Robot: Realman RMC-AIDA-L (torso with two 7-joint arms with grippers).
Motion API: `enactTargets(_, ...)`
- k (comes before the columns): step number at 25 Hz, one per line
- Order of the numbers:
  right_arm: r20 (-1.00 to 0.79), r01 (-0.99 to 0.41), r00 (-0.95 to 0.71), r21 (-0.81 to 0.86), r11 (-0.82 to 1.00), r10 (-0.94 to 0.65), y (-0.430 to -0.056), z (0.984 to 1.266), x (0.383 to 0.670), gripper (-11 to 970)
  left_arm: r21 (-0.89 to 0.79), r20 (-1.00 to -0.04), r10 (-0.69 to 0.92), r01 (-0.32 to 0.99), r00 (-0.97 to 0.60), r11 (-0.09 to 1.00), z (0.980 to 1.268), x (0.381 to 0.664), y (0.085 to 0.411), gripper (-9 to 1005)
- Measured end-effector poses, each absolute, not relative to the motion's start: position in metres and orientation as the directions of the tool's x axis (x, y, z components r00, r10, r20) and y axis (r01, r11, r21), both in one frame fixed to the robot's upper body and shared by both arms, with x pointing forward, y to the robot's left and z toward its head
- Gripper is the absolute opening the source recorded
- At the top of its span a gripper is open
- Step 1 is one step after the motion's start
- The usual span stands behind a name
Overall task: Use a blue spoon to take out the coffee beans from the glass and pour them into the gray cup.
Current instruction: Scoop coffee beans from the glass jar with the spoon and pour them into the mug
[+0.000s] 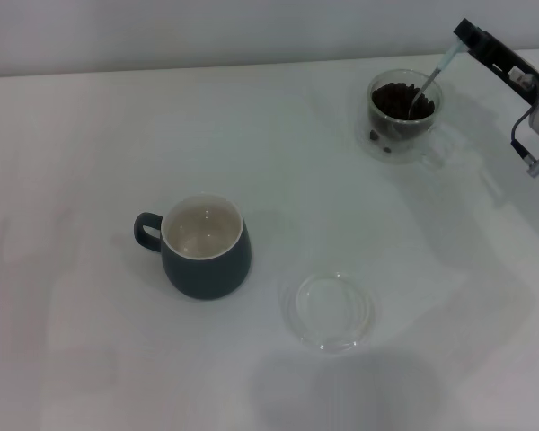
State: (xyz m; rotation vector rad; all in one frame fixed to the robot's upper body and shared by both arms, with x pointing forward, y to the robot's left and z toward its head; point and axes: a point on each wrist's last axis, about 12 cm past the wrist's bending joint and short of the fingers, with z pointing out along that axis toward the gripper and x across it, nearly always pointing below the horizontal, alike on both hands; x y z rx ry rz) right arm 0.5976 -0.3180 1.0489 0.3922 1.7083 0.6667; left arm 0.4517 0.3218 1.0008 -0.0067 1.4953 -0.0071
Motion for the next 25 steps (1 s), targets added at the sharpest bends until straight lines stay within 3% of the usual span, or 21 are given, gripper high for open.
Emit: enactTargets(25,-0.539,0.080,-0.147,0.829,0.553,0.829,-0.339,1.046,0.596,146,0.004,-0.997,0.004,-0.002,0.075,1.000,1.001,0.452,0.325,861)
